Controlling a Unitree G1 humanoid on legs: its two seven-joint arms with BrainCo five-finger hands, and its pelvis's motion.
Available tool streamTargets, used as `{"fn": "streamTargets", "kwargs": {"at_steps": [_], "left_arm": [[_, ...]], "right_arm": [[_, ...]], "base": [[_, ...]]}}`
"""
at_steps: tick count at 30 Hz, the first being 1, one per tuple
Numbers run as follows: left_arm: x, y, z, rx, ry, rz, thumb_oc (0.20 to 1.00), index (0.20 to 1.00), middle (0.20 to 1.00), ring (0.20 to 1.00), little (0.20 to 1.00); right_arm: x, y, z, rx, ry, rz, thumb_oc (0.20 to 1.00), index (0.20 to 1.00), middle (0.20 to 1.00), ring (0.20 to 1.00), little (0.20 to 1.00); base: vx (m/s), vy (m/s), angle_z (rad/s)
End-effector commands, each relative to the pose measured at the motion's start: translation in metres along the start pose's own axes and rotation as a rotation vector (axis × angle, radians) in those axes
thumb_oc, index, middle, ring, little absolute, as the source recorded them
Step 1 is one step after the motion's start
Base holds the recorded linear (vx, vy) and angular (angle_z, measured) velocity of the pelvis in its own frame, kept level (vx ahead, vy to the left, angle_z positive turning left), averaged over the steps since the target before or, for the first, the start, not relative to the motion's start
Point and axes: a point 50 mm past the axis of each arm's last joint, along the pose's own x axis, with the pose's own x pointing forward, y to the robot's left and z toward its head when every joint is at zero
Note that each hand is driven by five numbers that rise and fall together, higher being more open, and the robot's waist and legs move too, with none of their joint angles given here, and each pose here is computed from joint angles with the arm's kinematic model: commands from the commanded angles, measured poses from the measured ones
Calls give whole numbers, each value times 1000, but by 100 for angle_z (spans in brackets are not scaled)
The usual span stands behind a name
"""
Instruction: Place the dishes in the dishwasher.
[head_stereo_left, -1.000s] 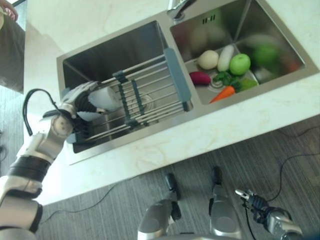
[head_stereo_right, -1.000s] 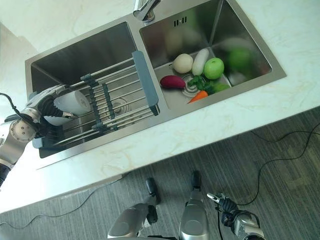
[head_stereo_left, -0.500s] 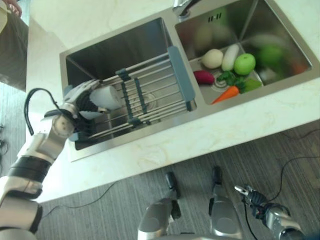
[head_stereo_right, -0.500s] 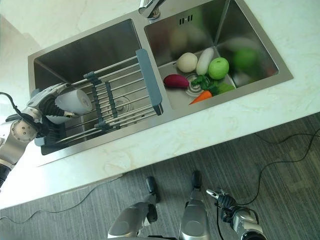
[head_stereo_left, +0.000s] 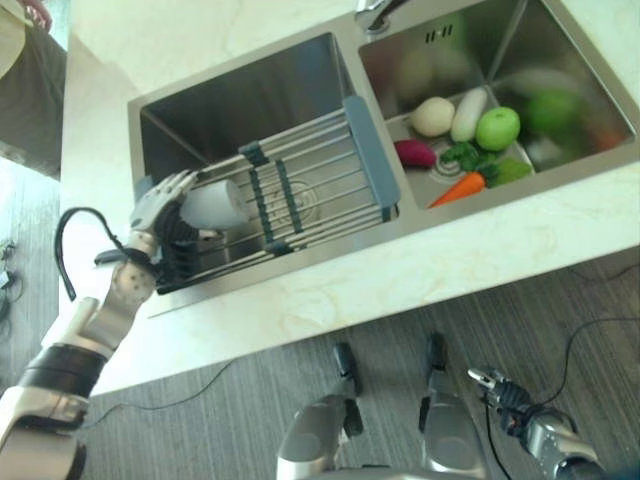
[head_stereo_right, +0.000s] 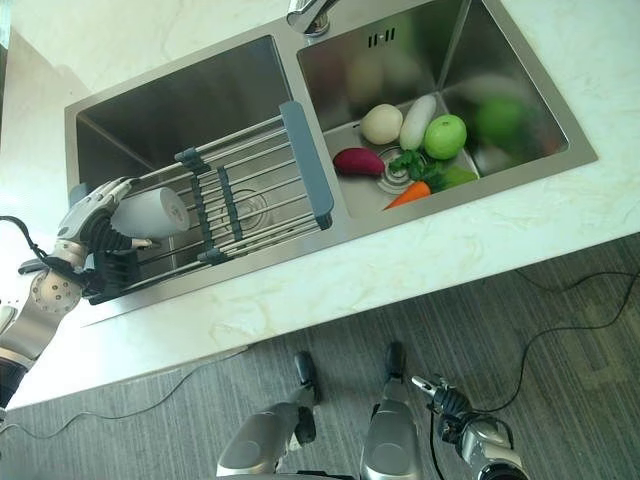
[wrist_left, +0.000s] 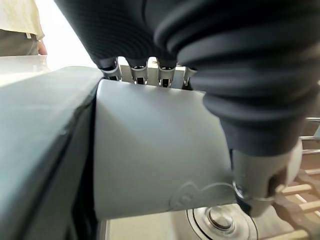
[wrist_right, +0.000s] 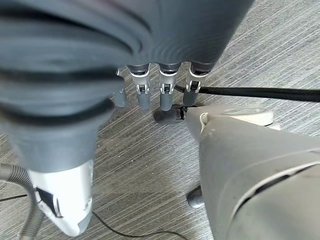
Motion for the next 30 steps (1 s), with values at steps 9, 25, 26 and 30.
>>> {"fn": "streamTargets", "kwargs": {"at_steps": [9,25,26,30], "left_arm": [[-5,10,-18,94,72,68,1000,1000,1000,1000,1000],[-17,-6,-8,63,55,192,1000,1000,1000,1000,1000],[-17,-6,-7,63,49,196,1000,1000,1000,1000,1000],[-18,-8,-4,54,20,206,1000,1000,1000,1000,1000]], "right_arm": [[1,6,-4,48,-17,7,1000,1000,1000,1000,1000],[1,12,-12,62,-8,4,1000,1000,1000,1000,1000],[1,12,-12,60,-8,3,1000,1000,1000,1000,1000],[1,11,-11,58,-12,4,1000,1000,1000,1000,1000]], "base": [[0,0,0],[0,-1,2],[0,0,0],[0,0,0]]}}
